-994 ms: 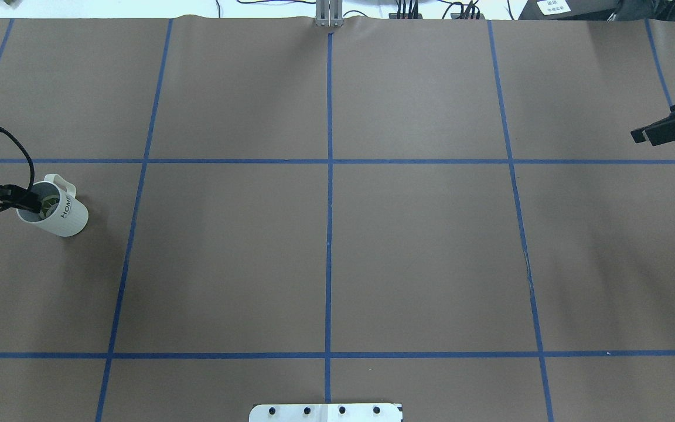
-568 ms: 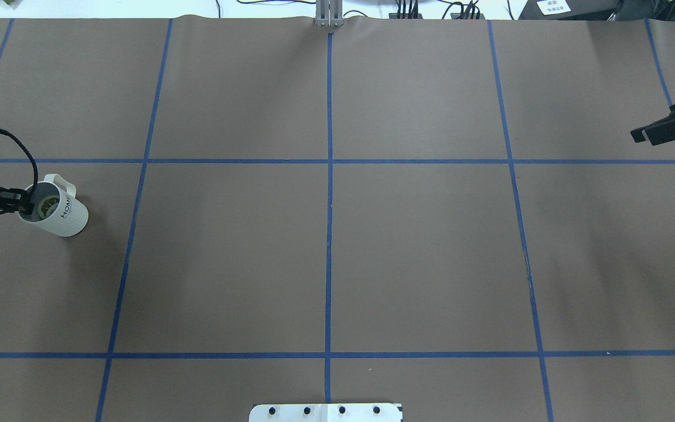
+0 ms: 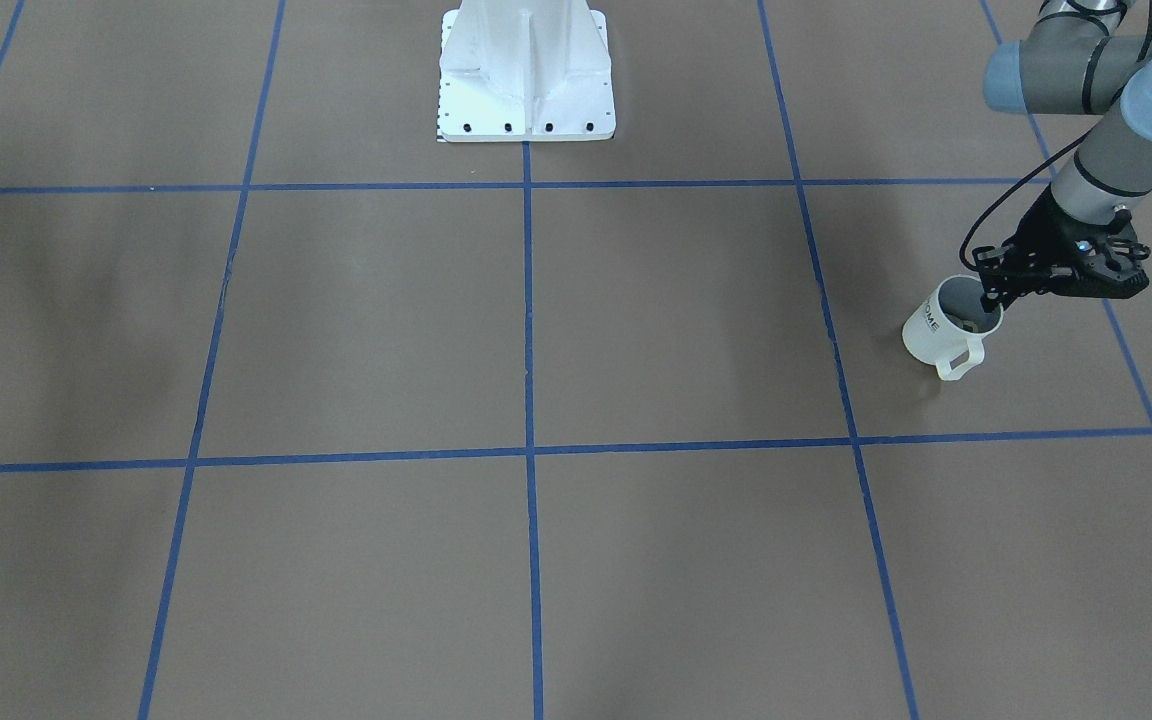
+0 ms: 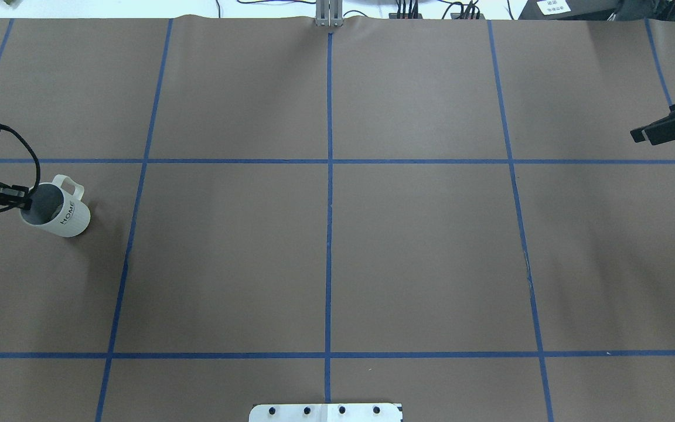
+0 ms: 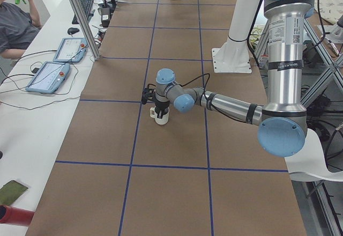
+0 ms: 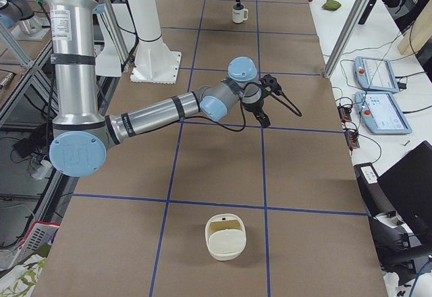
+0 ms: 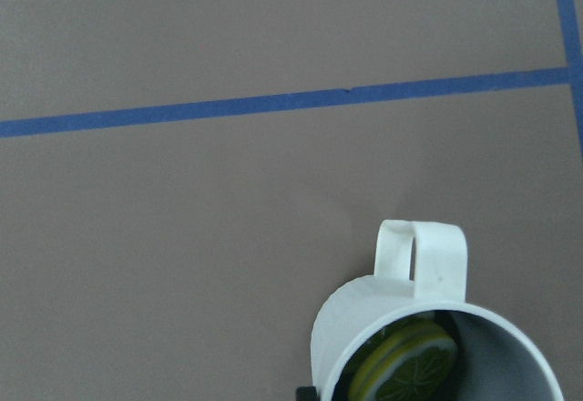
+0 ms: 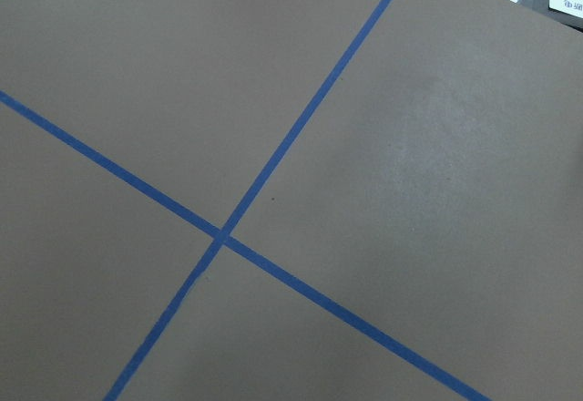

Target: Left arm hands cup to right arm to dump lemon

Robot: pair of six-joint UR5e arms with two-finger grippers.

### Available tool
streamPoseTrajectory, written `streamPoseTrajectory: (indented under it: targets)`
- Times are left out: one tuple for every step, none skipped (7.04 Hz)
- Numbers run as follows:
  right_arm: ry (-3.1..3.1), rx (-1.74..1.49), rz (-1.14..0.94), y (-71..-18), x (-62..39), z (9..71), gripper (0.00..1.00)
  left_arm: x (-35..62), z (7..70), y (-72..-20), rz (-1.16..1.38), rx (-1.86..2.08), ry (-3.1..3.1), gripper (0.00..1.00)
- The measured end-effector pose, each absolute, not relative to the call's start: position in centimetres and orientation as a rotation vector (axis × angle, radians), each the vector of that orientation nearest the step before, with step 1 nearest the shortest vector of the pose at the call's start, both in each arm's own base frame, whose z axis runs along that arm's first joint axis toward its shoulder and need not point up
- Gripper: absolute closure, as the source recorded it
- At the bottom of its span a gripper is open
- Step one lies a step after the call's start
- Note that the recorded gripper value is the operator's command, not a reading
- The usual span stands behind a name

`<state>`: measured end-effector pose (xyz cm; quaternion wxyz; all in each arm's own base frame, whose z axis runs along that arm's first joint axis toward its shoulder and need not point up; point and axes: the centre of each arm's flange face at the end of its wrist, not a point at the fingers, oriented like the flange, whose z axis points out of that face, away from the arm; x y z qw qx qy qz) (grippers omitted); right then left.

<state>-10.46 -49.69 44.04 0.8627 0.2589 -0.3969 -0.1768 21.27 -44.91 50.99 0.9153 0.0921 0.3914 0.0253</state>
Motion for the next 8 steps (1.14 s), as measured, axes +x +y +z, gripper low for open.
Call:
streamPoseTrajectory:
  targets:
    - [-0.836, 0.562, -0.378, -50.1, -10.6, 43.2, 0.01, 21.1, 49.0, -44.6, 0.064, 0.207, 0.835, 1.00]
    - [-0.842, 0.602, -0.395, -50.9, -10.9, 41.7, 0.01, 20.8, 46.8, -44.7, 0.072, 0.219, 0.875, 1.00]
    - [-0.852, 0.661, -0.426, -52.0, -11.5, 39.7, 0.01, 20.7, 44.4, -45.5, 0.057, 0.226, 0.913, 1.00]
    - [-0.869, 0.716, -0.458, -52.9, -12.6, 37.8, 0.04, 21.1, 41.5, -46.9, 0.017, 0.221, 0.939, 1.00]
    - [-0.881, 0.752, -0.478, -53.2, -13.7, 36.8, 0.07, 22.0, 38.1, -48.5, -0.047, 0.203, 0.962, 1.00]
    - [-0.879, 0.795, -0.483, -53.2, -14.6, 36.1, 0.09, 22.8, 34.5, -49.8, -0.146, 0.169, 0.996, 1.00]
    - [-0.869, 0.848, -0.477, -53.1, -15.7, 35.5, 0.08, 23.5, 31.5, -50.6, -0.264, 0.120, 1.037, 1.00]
    - [-0.856, 0.909, -0.477, -52.7, -17.9, 34.8, 0.07, 24.3, 28.5, -51.3, -0.386, 0.064, 1.082, 1.00]
